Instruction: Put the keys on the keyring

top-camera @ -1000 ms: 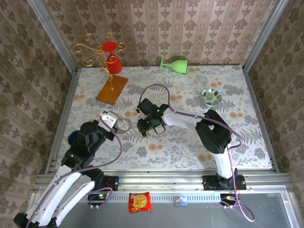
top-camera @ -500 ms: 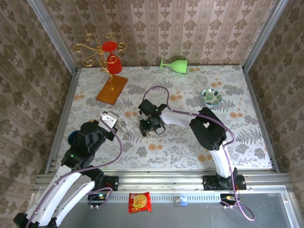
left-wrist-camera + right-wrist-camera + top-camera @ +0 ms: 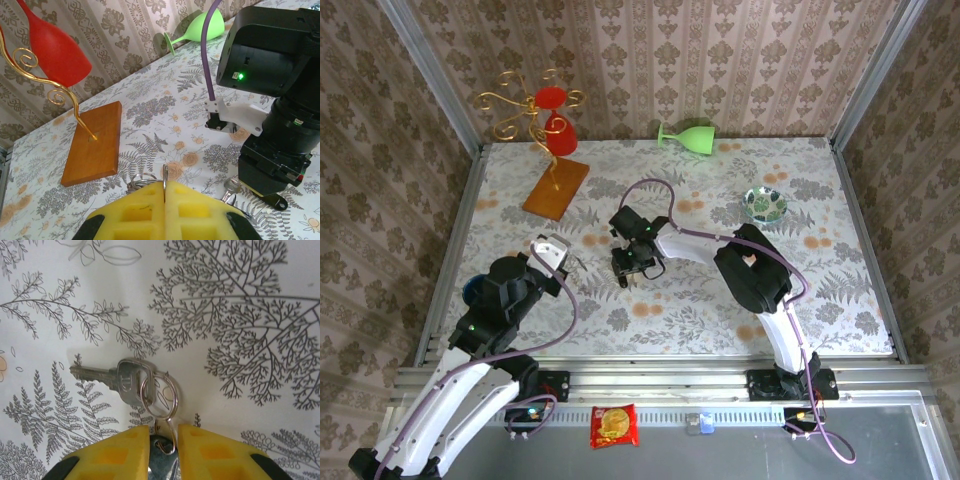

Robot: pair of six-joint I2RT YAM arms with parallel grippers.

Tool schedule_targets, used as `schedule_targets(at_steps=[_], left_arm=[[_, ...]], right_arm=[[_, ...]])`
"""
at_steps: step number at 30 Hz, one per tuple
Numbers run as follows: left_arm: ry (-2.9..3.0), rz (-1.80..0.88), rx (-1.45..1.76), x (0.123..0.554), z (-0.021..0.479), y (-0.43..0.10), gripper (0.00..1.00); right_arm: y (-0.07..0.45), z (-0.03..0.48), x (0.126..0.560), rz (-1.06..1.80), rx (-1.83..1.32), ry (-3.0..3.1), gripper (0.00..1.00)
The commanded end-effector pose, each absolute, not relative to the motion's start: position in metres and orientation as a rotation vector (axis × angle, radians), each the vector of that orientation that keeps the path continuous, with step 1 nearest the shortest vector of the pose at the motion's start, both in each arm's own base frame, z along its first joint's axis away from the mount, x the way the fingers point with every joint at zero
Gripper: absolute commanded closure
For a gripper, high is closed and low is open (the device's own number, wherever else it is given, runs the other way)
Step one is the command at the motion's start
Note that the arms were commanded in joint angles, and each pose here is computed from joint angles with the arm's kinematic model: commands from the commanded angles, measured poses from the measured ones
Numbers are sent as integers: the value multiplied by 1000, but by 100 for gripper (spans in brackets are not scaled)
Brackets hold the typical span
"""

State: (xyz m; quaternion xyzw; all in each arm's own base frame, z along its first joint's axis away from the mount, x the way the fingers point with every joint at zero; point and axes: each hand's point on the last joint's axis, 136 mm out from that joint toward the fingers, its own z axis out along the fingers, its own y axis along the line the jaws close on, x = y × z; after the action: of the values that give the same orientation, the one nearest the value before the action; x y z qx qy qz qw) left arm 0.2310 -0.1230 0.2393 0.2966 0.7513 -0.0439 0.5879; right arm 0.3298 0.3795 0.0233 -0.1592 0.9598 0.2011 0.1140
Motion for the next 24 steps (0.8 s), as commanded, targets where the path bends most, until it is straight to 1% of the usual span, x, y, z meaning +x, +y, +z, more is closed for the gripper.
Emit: schedule_targets(at_steps=[1,7,11,17,24], left_arm=[[1701,-130,653,231,256,-123,100],[1702,-133,659,231,255,-124,100],[1702,-133,662,230,255,-124,100],[1694,-144,681,230,254,-128,100],[1648,-214,774,226,253,-146,100]], right_arm=[[383,20,335,599,-447,2823,81],[383,25,336,598,-463,2804,93],[380,39,336,587,-486,2775,100],[369,70,330,568,-567,2698,100],[336,94,301,534,-701,2613,100]])
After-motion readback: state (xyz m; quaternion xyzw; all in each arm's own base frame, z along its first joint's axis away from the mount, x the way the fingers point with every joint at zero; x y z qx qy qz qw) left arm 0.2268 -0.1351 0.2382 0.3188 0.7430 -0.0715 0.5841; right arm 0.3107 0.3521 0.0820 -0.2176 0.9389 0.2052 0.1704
